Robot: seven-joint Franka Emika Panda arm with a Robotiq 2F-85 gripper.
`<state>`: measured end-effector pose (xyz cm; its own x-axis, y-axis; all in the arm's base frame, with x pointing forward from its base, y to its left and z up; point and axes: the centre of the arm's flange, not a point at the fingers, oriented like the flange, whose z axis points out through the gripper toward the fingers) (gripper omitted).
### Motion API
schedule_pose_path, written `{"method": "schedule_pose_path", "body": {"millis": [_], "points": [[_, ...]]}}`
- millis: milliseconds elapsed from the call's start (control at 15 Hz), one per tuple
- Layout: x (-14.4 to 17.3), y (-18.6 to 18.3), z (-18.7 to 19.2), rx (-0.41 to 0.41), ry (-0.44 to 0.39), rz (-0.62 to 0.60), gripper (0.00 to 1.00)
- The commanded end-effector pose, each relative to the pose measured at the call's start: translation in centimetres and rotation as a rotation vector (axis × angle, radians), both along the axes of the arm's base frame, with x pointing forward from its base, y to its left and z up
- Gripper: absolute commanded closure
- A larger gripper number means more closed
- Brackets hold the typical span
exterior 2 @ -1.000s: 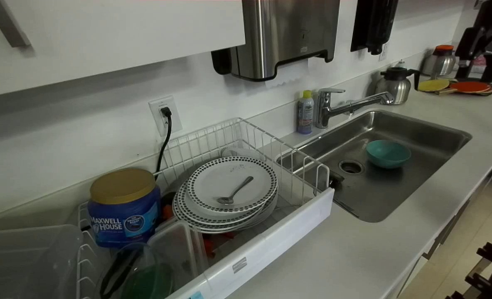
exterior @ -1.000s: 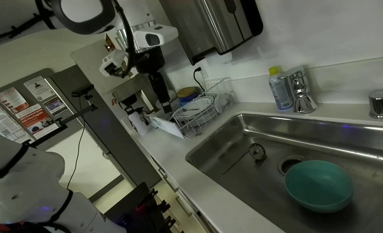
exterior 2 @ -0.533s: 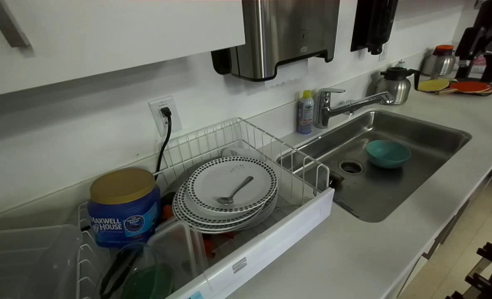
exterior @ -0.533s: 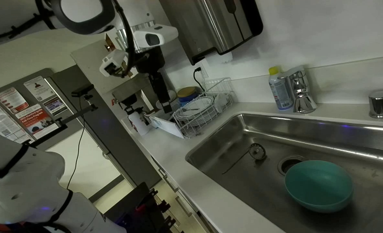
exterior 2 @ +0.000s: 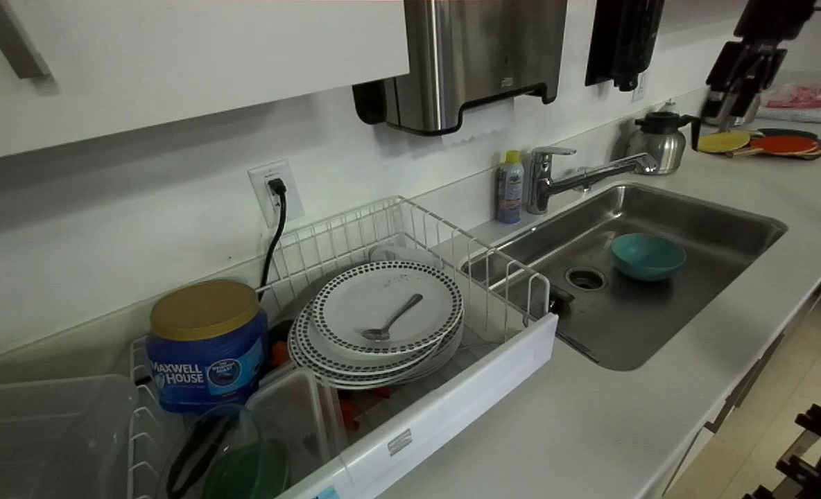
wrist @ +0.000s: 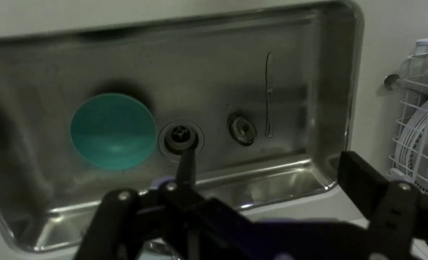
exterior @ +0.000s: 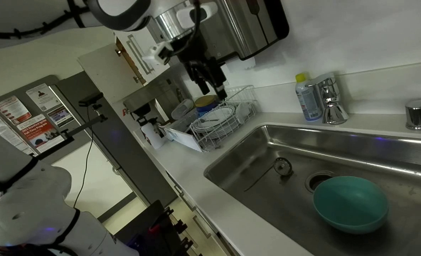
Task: Push the faucet of the sink to the left.
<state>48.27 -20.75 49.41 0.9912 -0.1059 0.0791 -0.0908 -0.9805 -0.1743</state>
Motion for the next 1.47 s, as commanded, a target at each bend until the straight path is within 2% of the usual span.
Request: {"method": "schedule_pose_path", "body": {"millis": [0,200,333,400,533,800,1067,1400], "points": [[6.6,-3.3,0.6,-0.058,0.004,0.195,0.0],[9.6,-4.9,-0.1,-0.103,0.025,0.359,0.0],[10.1,-4.9,-0.7,-0.117,0.016,0.471,0.0],[8.2,-3.7,-1.7,-0.102,0.001,0.379,0.0],[9.2,-4.2,-2.2,-0.11,0.0,0.431,0.0],[9.5,-4.2,-2.0,-0.114,-0.002,0.447,0.0],[13.5,-7.7,-4.2,-0.198,-0.055,0.438,0.0],[16.6,-12.2,-8.6,-0.28,-0.151,0.438,0.0]]}}
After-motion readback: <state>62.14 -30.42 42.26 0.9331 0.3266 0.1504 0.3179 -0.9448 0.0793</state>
